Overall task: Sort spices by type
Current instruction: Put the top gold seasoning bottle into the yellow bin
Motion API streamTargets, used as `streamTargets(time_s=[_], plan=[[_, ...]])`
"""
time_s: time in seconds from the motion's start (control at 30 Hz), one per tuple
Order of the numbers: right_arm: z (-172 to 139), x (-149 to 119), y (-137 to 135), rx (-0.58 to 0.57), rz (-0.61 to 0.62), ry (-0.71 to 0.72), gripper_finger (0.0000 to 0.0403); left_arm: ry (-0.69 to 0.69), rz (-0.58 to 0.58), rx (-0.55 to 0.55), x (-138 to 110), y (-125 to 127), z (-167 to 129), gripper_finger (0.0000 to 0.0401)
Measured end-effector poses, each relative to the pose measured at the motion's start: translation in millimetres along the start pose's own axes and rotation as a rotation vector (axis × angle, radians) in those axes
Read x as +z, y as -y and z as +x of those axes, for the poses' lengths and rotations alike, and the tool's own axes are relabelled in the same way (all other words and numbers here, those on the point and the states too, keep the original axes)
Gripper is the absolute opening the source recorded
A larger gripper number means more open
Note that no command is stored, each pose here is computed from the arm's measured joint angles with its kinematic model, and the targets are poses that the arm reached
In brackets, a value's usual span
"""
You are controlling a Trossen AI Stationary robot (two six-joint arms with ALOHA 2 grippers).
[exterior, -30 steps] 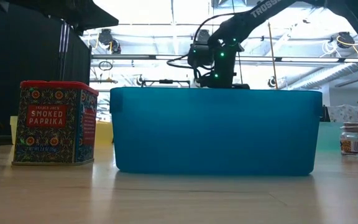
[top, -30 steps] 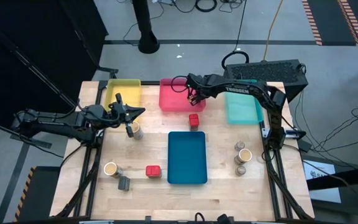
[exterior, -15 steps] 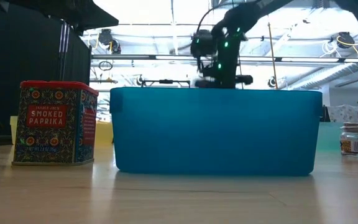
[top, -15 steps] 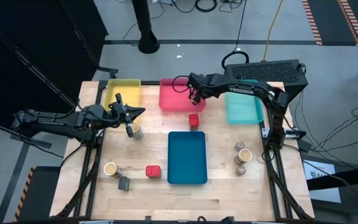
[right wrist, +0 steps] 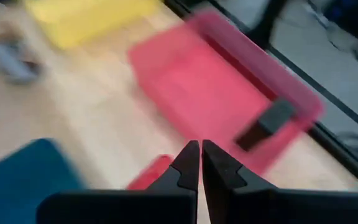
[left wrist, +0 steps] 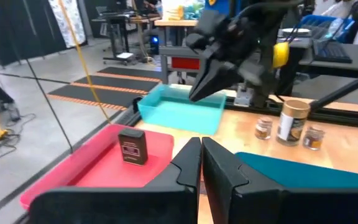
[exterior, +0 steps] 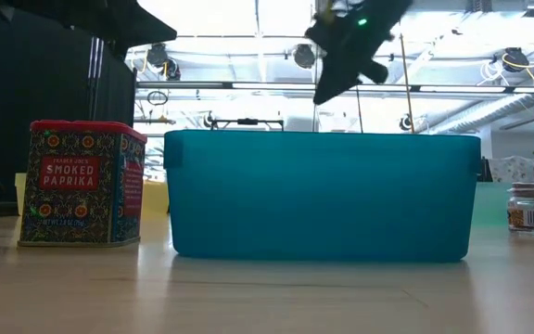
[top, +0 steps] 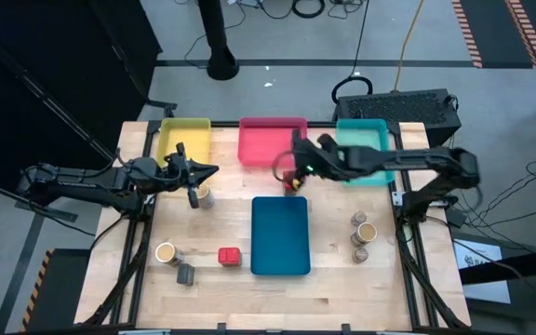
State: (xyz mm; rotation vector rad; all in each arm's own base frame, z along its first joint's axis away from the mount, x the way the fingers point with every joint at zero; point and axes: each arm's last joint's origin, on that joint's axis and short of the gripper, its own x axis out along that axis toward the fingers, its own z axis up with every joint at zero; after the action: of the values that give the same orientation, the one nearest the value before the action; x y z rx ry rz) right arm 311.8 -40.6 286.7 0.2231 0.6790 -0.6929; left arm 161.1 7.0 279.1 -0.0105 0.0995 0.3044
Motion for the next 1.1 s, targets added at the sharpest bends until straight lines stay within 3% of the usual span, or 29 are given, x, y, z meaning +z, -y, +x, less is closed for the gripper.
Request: streamTargets(time_s=[0.1, 0.23, 0.4, 0.6, 0.8, 1.1], plan=[[-11.6, -21.5, -2.9, 0.106, 0.012, 0.121, 0.0000, 0.002, -0.034, -0.008, 0.0, 0.9, -0.2, 0.0022], [-19.1, -50.7, -4.3, 0.273, -0.083, 0.226, 0.0000, 0.014, -0.074, -0.025, 1.2, 3.3, -0.9, 0.0022], [-26.1, -64.1, -2.9, 0.458, -0.153, 0.380, 0.0000, 0.013, -0.096, -0.046, 1.2, 6.4, -1.7, 0.0022], [-31.7, -54.2, -3.0, 0.460, -0.230, 0.527, 0.0000, 0.079, -0.193, -0.080, 8.0, 10.2, -2.2, 0.0022], [-30.7, -55.7, -2.9, 0.452, -0.271, 0.518, 0.0000, 0.088, -0.201, -0.166, 5.6, 30.0, 9.8, 0.0022], [-40.4, -37.6, -4.5, 0.447, -0.279, 0.578, 0.0000, 0.134, -0.222, -0.181, 2.7, 47.9, 31.0, 0.0022]])
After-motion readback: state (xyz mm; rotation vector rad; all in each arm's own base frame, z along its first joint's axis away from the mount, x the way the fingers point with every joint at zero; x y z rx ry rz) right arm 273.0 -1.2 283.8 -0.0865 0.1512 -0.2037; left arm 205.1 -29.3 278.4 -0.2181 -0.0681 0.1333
